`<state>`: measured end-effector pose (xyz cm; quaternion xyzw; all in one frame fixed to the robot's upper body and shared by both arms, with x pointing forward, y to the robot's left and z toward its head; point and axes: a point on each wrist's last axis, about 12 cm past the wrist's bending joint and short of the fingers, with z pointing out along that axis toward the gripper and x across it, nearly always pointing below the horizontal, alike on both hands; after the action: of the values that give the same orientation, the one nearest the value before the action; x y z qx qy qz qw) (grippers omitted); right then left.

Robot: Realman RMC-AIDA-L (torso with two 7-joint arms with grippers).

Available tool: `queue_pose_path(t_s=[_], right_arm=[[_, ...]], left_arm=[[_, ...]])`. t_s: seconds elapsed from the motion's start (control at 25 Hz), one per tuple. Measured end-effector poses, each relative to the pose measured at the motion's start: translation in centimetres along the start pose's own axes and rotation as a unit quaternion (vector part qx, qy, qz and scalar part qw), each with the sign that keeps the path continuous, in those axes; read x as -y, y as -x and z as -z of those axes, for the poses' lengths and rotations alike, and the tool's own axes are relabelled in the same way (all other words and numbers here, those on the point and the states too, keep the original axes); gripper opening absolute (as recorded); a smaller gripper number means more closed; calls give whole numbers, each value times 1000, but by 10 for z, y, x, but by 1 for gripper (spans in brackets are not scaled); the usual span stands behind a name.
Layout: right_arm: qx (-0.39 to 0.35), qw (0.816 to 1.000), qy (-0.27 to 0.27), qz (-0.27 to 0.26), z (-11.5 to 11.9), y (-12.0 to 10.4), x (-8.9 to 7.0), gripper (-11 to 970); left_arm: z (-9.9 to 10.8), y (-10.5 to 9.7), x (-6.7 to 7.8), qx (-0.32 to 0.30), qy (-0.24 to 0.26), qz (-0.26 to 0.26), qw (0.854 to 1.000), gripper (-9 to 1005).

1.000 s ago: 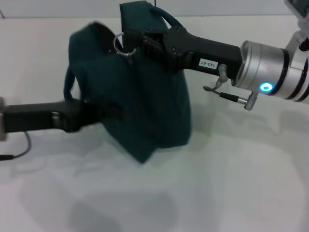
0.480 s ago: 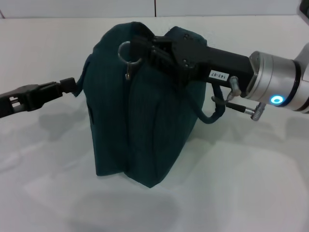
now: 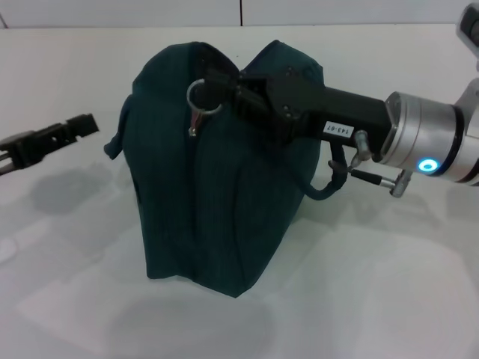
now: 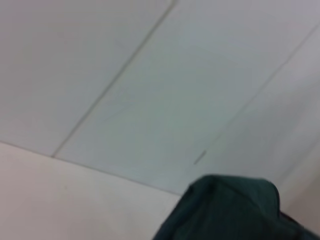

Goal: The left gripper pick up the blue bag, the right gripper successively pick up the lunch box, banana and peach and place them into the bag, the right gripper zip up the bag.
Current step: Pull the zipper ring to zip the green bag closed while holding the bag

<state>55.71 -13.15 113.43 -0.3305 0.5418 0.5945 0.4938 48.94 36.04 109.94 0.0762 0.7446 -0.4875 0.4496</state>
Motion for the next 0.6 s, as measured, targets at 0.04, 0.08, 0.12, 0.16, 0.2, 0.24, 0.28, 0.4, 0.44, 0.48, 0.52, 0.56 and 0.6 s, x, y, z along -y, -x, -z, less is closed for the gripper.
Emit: queue_pose_path(t_s=[0.04, 0.08, 0.12, 0.16, 0.2, 0.24, 0.28, 0.4, 0.44, 0.48, 0.52, 0.56, 0.6], right_arm=[[-1, 1000, 0, 0, 0, 0, 0, 78], [-1, 1000, 1, 0, 0, -1, 0, 78], [-2, 1000, 1, 0, 0, -1, 0, 78], [-2, 1000, 1, 0, 0, -1, 0, 78], [-2, 1000, 1, 0, 0, -1, 0, 78], [-2, 1000, 1, -1, 0, -1, 0, 78], [-2, 1000, 1, -1, 0, -1, 0, 78], [-3, 1000, 1, -1, 0, -2, -1, 79], [-3, 1000, 0, -2, 1, -2, -1, 79], [-4, 1000, 0, -2, 2, -3, -1, 79], [-4, 1000, -1, -3, 3, -4, -1, 79], [-4, 1000, -3, -4, 3, -4, -1, 79], [-5, 1000, -3, -4, 3, -5, -1, 79]], left_arm=[[2, 0, 0, 6, 3, 1, 1000, 336], [3, 0, -1, 9, 4, 0, 1000, 356], [4, 1, -1, 13, 6, -1, 1000, 355], [5, 1, -1, 16, 7, -2, 1000, 354], [5, 1, -1, 17, 7, -2, 1000, 354], [6, 1, -1, 18, 9, -2, 1000, 353], [7, 0, -1, 17, 9, -2, 1000, 352], [13, -2, 0, 10, 6, -2, 1000, 350], [15, -2, 1, 7, 3, -4, 1000, 352], [16, -2, 3, 3, -4, -6, 1000, 354], [18, -2, 6, -3, -12, -8, 1000, 355], [19, -2, 8, -9, -20, -10, 1000, 357], [20, -2, 10, -16, -28, -12, 999, 359]])
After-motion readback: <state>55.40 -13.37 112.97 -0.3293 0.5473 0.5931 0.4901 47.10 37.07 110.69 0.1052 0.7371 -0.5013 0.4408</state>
